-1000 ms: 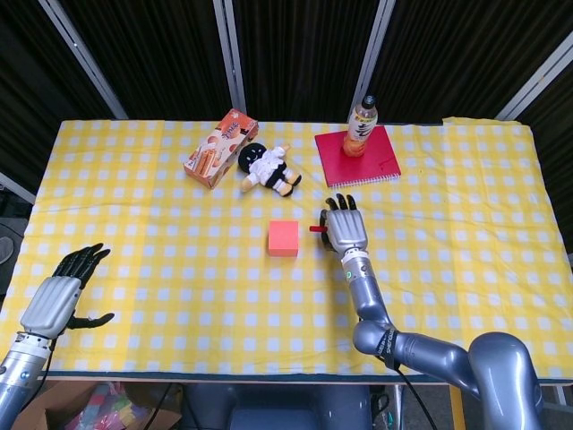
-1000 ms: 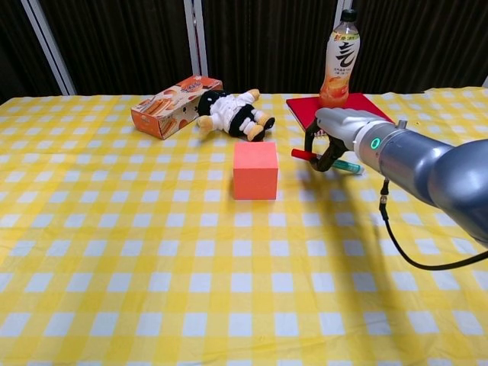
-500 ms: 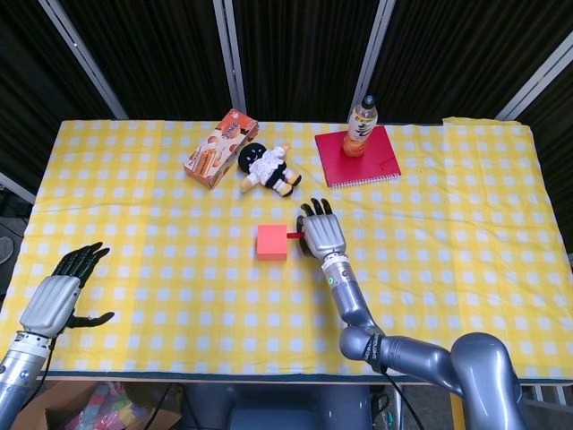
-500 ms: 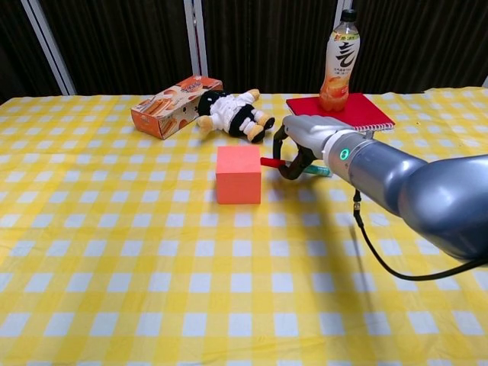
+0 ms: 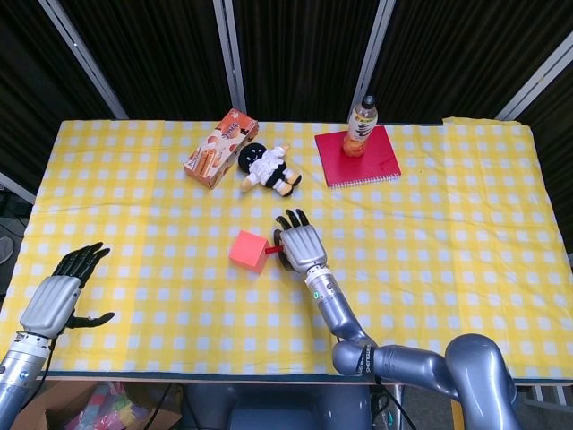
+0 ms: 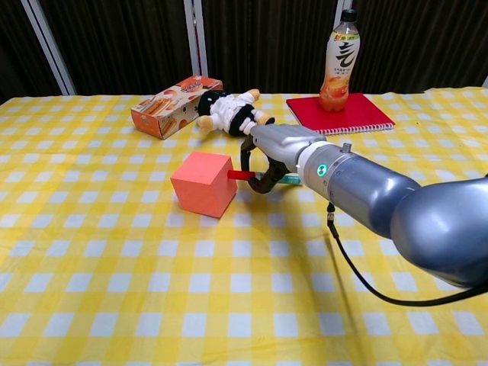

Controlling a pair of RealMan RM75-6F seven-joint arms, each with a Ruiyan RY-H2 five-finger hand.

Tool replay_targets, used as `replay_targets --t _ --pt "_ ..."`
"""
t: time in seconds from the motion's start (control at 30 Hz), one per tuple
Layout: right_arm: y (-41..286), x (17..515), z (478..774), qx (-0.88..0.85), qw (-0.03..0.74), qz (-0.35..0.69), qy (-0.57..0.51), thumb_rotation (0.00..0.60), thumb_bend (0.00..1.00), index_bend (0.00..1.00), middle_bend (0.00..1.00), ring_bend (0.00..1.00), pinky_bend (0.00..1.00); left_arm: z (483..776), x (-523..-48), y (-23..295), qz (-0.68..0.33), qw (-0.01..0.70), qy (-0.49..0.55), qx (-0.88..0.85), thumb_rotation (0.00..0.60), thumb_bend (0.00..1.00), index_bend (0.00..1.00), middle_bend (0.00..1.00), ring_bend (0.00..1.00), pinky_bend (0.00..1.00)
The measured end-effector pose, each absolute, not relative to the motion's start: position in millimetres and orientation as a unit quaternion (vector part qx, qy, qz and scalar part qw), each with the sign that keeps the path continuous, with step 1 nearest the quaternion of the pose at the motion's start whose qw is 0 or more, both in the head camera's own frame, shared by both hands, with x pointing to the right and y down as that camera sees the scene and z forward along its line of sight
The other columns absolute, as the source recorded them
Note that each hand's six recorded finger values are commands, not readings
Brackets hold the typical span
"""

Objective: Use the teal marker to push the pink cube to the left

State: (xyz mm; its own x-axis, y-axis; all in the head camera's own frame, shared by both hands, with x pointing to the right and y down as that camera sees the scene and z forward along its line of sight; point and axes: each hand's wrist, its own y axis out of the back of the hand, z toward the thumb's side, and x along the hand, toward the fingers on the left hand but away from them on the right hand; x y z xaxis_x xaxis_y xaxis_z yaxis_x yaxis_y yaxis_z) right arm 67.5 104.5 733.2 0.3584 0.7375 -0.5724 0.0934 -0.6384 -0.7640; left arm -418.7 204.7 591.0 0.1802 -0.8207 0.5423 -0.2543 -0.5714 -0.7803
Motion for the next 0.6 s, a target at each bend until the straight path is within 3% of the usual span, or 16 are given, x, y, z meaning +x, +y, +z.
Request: replay_targets --t 0.6 --pt "90 99 748 -0.709 0.332 0.553 -0.283 0.600 0.60 0.57 0.18 0.02 0.00 591 -418 205 -0.518 0.269 0.375 -0.720 0.600 0.00 0.00 0.00 0.00 0.00"
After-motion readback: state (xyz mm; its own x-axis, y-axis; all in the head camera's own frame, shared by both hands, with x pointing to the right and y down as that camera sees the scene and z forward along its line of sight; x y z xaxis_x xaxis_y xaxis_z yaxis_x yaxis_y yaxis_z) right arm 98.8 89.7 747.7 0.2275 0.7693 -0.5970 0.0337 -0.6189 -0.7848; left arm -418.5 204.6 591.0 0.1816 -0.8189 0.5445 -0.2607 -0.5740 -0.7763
